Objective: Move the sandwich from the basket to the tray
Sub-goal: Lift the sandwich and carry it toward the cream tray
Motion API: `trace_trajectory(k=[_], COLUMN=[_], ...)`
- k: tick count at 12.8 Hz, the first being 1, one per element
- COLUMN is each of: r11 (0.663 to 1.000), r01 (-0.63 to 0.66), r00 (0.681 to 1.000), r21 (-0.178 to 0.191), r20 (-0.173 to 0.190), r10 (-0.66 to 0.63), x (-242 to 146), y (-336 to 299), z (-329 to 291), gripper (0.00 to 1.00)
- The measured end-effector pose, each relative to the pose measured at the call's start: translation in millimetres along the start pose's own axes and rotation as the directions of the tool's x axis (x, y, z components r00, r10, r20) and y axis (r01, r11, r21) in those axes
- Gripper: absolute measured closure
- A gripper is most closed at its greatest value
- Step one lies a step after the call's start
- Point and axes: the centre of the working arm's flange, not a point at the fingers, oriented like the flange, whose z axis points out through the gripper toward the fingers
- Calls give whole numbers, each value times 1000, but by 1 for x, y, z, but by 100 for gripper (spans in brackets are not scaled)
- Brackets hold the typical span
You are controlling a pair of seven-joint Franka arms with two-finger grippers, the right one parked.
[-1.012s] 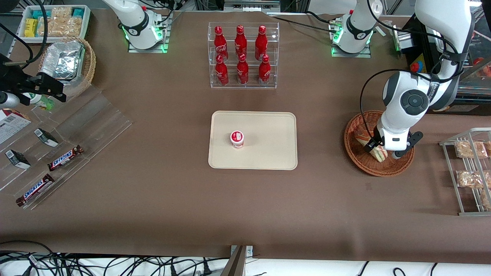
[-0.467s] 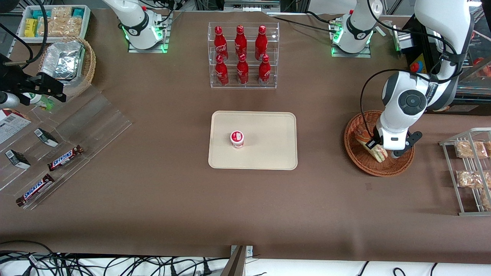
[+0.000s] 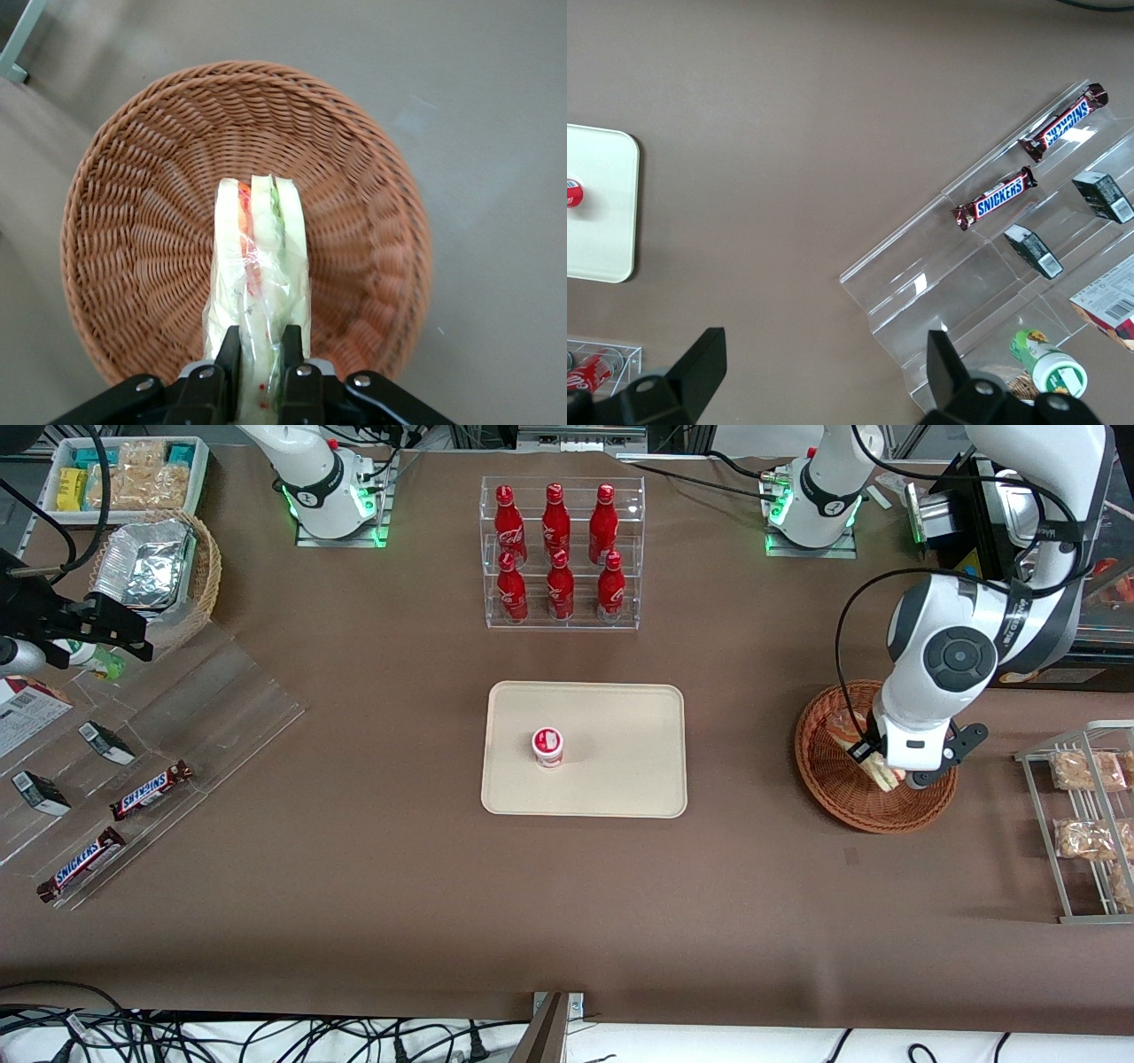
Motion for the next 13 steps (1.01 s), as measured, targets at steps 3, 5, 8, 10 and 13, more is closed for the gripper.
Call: trace_trajectory(k=[3,5,8,10,13], r11=[998,992,968,950,916], r01=[-59,-110,-224,-288,-375], r00=[997,991,972,954,922], r21=[-33,-67,-110,-122,-145], r20=[40,68,53,47,42], r10=[60,115,231,295,385], x=[-19,-35,-82,-114,-157], y=[22,41,78,96,121], z=[-47,-87,-118,-125,-127], gripper=[77,72,75,75,75])
